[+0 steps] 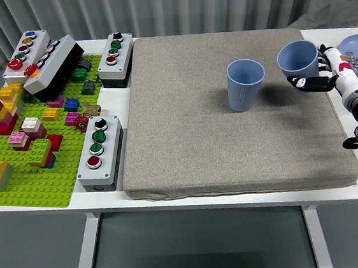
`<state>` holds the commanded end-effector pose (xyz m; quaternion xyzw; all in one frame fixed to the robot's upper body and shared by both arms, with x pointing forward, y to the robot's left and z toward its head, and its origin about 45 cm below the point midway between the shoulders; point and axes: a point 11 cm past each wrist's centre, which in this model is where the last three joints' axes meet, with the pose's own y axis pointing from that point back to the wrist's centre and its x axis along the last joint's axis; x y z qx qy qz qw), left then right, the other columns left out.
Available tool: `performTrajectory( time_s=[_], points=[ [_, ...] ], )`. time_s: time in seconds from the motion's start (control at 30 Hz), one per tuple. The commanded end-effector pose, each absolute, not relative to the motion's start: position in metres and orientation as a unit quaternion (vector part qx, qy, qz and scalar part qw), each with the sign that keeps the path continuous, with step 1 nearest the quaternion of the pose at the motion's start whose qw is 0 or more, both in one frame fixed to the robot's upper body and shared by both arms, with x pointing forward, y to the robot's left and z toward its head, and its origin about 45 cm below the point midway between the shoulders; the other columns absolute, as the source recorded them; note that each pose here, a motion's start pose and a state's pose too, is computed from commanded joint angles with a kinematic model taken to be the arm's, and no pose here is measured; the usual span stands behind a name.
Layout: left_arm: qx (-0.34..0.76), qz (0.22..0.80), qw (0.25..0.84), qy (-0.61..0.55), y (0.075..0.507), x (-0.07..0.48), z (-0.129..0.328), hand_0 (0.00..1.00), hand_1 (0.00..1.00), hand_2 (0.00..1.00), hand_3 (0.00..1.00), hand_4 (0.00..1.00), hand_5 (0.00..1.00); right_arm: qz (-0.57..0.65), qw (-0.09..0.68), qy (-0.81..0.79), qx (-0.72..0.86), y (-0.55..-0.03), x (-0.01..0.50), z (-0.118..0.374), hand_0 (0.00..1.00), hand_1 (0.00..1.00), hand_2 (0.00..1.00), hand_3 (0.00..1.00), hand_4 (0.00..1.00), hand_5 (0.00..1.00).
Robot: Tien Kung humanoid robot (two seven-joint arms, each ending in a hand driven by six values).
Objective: Pick cup pour cup place
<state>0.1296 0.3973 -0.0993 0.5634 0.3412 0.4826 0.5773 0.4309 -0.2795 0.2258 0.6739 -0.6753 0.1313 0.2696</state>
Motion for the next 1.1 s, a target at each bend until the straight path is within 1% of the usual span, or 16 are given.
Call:
performTrajectory(
  time_s=[0.1, 0.17, 0.43, 0.67, 1.1],
  points=[
    [0.564, 0.482, 0.578, 0.341, 0.397, 0.130, -0.099, 0.851, 0.869, 0.884, 0.768, 0.601, 0.998, 0.112, 0.262, -0.679, 0.677, -0.279, 0.429, 0.221, 0.697, 0.589, 0.496, 0.529, 0.693, 0.066],
    [0.563, 0.482, 0.578, 0.342, 0.396, 0.129, -0.100, 0.851, 0.869, 0.884, 0.768, 0.601, 0.998, 0.077, 0.247, -0.683, 0.683, -0.279, 0.428, 0.215, 0.702, 0.588, 0.497, 0.531, 0.692, 0.074],
    [0.564, 0.479, 0.578, 0.343, 0.395, 0.127, -0.101, 0.851, 0.869, 0.884, 0.768, 0.601, 0.998, 0.032, 0.225, -0.686, 0.691, -0.277, 0.427, 0.208, 0.702, 0.585, 0.497, 0.532, 0.693, 0.075],
    [0.565, 0.478, 0.578, 0.345, 0.395, 0.125, -0.101, 0.851, 0.869, 0.884, 0.768, 0.601, 0.998, 0.018, 0.222, -0.684, 0.695, -0.273, 0.424, 0.200, 0.704, 0.592, 0.497, 0.531, 0.691, 0.077],
    [0.566, 0.475, 0.578, 0.346, 0.394, 0.122, -0.102, 0.851, 0.869, 0.883, 0.767, 0.601, 0.998, 0.003, 0.184, -0.695, 0.695, -0.270, 0.425, 0.199, 0.704, 0.594, 0.499, 0.533, 0.692, 0.075]
  ],
)
